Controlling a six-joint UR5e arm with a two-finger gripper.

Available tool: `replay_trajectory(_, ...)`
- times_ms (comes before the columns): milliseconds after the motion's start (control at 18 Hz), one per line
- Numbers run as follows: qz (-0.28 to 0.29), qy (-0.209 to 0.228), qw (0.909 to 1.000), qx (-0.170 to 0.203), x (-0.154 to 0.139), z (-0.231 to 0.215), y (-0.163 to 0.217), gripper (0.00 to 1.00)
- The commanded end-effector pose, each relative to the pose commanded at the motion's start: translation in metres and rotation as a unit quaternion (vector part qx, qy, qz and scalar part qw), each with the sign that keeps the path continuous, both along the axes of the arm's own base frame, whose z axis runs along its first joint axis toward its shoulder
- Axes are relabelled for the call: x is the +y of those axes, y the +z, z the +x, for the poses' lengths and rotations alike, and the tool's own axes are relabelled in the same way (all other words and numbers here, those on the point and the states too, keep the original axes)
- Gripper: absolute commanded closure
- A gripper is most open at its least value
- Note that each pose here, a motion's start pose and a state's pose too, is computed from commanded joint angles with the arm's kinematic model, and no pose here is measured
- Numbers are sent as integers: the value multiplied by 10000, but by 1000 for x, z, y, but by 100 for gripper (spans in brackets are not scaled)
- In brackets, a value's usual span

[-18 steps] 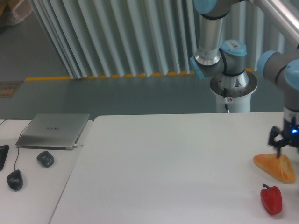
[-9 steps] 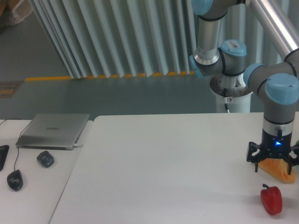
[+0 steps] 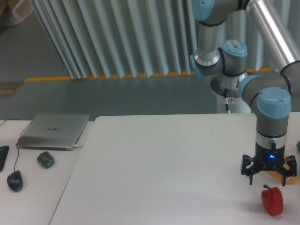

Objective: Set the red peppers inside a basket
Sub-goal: 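Lower the open gripper toward the red bell pepper, then close the gripper around the red bell pepper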

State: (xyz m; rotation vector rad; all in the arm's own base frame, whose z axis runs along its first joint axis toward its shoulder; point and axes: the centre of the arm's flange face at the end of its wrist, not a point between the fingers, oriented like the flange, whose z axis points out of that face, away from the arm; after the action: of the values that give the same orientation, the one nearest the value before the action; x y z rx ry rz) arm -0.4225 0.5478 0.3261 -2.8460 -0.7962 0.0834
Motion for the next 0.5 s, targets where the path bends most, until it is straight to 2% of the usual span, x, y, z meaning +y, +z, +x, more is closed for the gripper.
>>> replay_trajectory(167, -84, 27, 9999, 123, 4, -10, -1, 0)
replay_trajectory(500, -374, 54, 9991, 171, 4, -17, -29, 0)
